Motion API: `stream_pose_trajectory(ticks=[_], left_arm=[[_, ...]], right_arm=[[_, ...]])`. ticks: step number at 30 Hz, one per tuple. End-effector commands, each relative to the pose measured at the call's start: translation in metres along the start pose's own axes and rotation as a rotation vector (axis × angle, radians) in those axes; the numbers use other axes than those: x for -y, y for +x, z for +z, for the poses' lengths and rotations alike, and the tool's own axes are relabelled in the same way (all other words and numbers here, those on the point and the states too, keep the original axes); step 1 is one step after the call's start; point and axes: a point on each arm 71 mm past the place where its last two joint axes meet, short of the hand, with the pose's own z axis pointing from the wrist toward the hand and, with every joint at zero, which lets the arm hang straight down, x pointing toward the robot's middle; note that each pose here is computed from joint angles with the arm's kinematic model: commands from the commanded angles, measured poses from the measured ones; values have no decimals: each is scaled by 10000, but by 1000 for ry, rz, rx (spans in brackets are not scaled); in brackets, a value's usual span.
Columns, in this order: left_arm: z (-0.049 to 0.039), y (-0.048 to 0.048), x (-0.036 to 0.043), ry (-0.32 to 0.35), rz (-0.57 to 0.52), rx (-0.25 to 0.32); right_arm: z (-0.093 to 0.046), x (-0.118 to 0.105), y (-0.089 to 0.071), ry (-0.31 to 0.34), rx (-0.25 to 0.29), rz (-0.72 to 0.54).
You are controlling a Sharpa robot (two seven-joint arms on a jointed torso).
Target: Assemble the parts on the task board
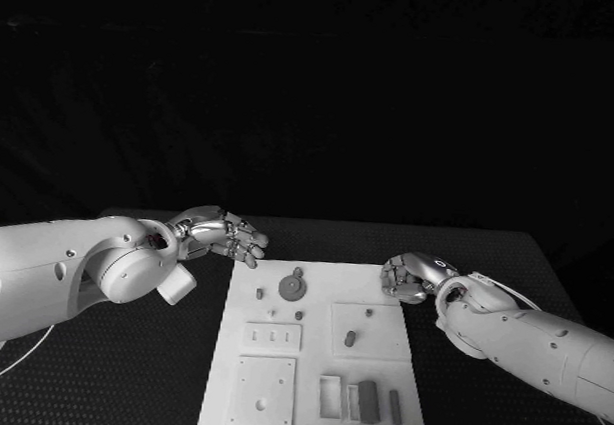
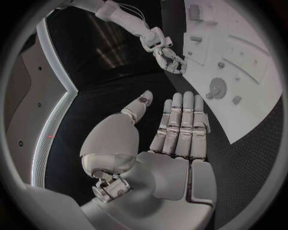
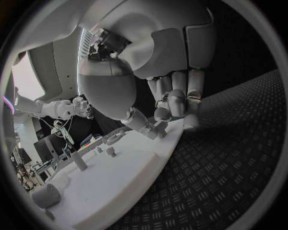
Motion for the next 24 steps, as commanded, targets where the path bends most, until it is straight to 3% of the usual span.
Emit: stream_pose_trajectory(ticks=[1, 24], left_arm=[[9, 22, 18, 7, 7, -7], [8, 23, 20, 12, 10, -16]], right_arm=[[12, -12, 36, 13, -24, -41], [23, -17, 64, 17, -22, -45]])
